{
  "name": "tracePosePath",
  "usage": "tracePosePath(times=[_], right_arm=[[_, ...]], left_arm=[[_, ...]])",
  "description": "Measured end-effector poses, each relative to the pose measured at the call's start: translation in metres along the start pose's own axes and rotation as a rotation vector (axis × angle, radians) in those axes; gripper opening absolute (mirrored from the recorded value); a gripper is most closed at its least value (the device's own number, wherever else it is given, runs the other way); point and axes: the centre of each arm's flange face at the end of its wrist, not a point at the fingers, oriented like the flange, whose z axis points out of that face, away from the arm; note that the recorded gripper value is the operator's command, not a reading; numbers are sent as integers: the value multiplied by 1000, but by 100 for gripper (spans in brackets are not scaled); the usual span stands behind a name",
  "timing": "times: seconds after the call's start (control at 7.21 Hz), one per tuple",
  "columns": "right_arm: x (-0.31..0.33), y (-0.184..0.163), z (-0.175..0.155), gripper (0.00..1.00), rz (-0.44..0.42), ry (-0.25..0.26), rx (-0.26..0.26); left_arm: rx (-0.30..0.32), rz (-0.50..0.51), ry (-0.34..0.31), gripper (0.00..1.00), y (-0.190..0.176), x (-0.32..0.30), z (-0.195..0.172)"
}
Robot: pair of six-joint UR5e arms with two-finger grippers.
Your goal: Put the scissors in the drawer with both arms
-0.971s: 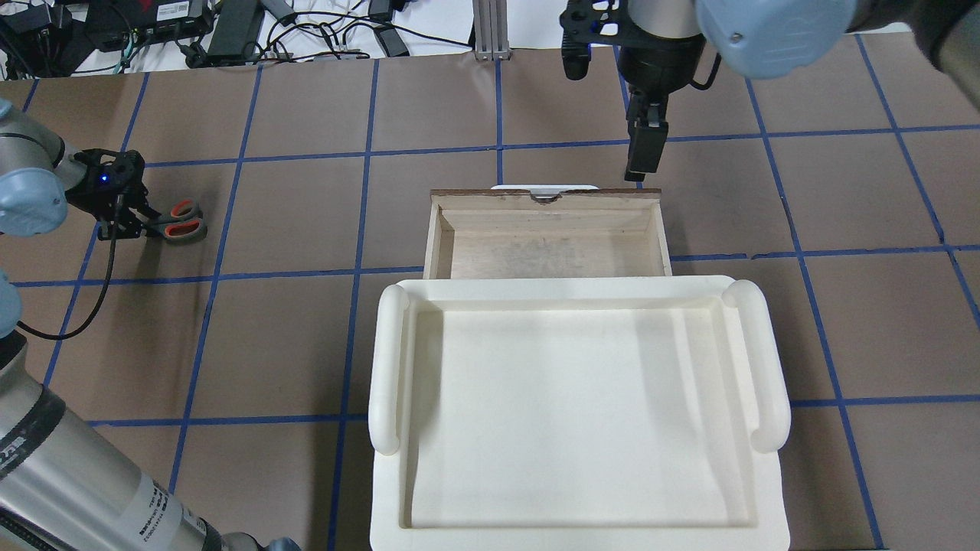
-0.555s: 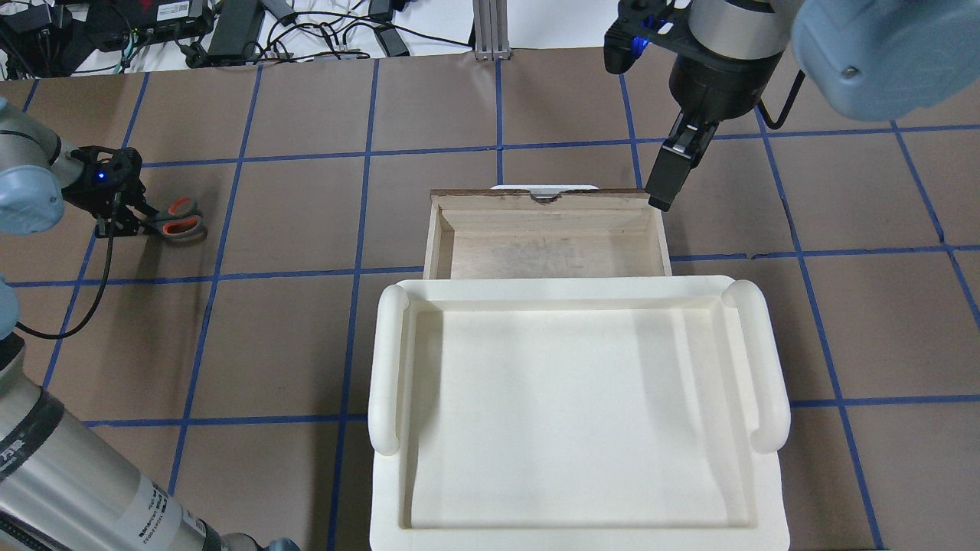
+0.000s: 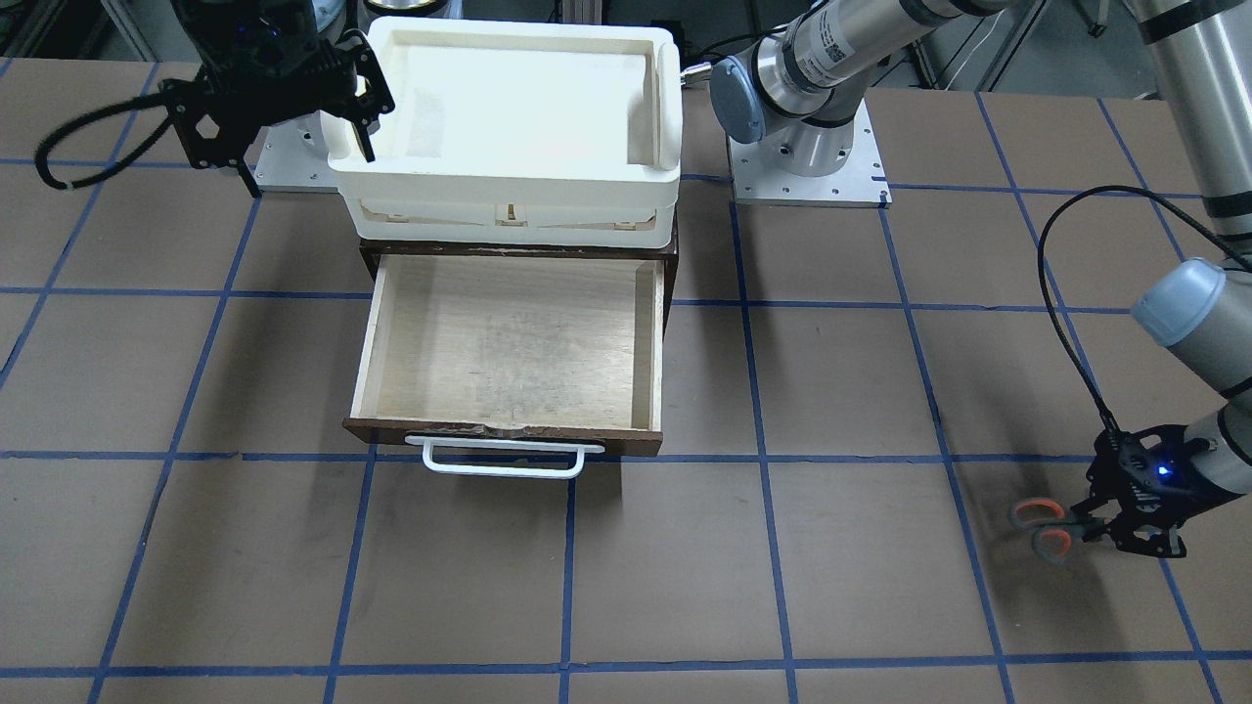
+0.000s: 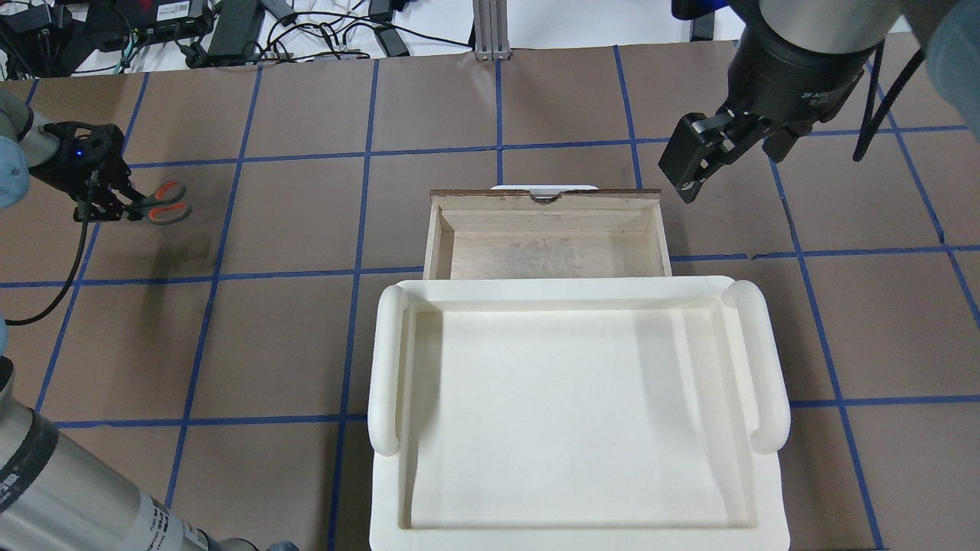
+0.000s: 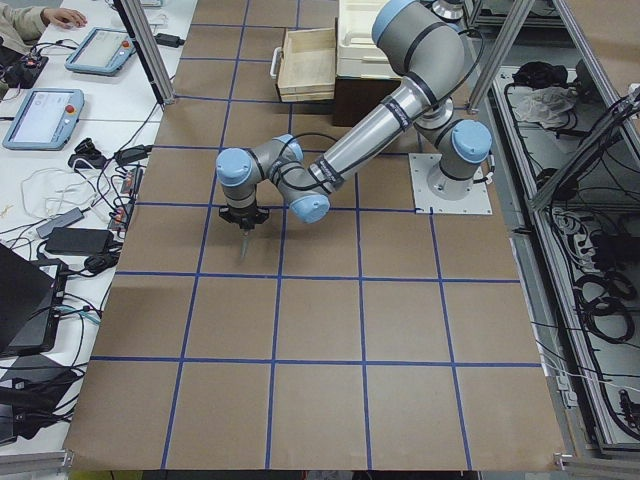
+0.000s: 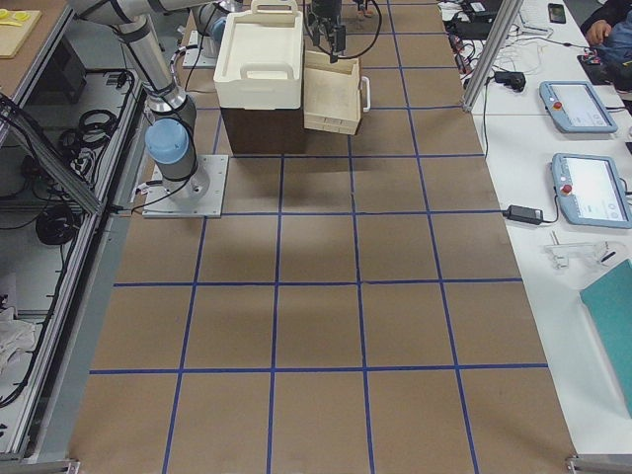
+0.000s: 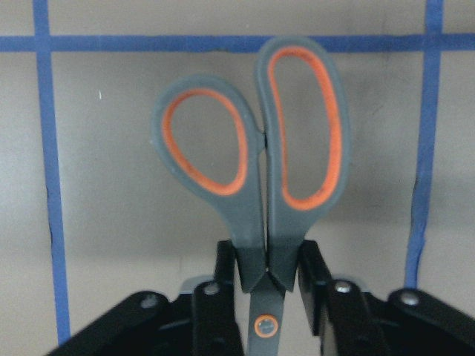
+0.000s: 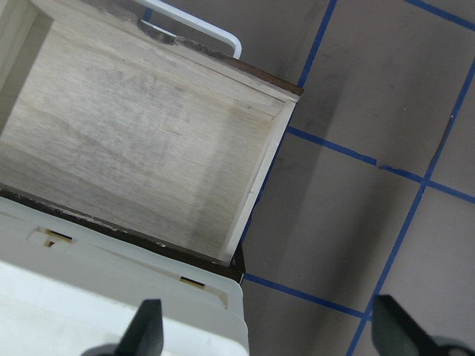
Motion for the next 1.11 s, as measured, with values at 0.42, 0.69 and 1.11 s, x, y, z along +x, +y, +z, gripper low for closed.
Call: tracePosePath(times=[0.42, 0.69, 1.11], right_arm=[[0, -14, 13, 100, 116, -30, 23], [1, -18, 17, 100, 207, -42, 23], [2, -17, 19, 100, 228, -35, 12]], left_arm=[[45, 12, 28, 0, -118, 6, -83], [44, -49, 28, 0, -232, 14, -125], [48, -165, 38, 0, -381, 41, -142]])
